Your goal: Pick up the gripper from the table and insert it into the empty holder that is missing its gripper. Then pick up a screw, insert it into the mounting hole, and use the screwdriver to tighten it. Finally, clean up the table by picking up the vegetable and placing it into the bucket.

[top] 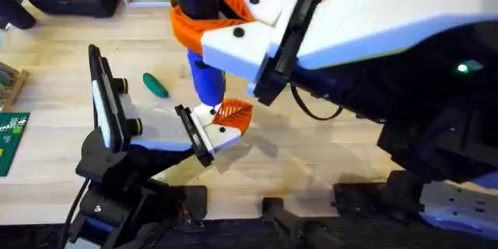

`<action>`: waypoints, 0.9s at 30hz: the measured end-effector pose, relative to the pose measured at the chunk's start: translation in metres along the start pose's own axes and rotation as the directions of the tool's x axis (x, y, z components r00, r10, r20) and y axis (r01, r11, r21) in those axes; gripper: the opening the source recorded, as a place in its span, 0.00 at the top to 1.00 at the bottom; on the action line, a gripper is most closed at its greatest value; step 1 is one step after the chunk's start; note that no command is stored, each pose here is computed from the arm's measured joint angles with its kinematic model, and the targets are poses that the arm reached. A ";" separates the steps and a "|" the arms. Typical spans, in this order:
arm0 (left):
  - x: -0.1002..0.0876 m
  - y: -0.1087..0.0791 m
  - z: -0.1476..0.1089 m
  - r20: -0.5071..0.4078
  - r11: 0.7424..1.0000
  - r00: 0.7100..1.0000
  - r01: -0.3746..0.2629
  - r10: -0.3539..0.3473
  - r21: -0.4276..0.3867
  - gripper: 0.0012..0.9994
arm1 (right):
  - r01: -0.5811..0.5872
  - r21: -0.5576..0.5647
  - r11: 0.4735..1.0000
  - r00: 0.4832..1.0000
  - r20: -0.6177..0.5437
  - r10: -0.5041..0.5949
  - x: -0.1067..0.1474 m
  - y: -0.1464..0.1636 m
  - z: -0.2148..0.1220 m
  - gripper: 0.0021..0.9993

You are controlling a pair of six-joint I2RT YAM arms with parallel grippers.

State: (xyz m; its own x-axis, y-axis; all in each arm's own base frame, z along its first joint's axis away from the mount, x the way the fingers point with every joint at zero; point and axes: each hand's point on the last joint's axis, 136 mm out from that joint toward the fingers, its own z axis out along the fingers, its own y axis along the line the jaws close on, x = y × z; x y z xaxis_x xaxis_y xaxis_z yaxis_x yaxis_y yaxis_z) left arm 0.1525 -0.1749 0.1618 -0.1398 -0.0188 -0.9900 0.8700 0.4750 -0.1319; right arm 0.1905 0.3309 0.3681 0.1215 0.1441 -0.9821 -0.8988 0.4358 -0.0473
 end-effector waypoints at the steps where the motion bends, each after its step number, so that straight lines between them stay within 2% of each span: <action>1: 0.000 0.000 0.000 0.000 1.000 1.000 0.000 0.000 0.000 1.00 | 0.000 -0.006 1.000 1.000 0.001 0.000 0.001 0.001 0.001 0.97; 15: 0.000 0.000 0.000 0.000 1.000 1.000 0.000 0.000 0.000 1.00 | -0.005 -0.036 0.999 1.000 -0.011 0.004 0.007 0.006 0.005 0.97; 27: 0.000 0.000 0.000 0.000 1.000 1.000 0.000 0.000 0.000 1.00 | 0.034 -0.033 0.999 0.999 0.028 -0.033 -0.006 0.006 -0.001 0.97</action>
State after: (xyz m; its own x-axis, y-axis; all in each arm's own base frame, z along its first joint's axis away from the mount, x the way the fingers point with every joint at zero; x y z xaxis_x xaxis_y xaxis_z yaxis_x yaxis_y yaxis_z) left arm 0.1525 -0.1749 0.1618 -0.1399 -0.0188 -0.9900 0.8700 0.4750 -0.1319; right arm 0.1836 0.3321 0.3738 0.1627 0.1541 -0.9746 -0.9077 0.4105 -0.0867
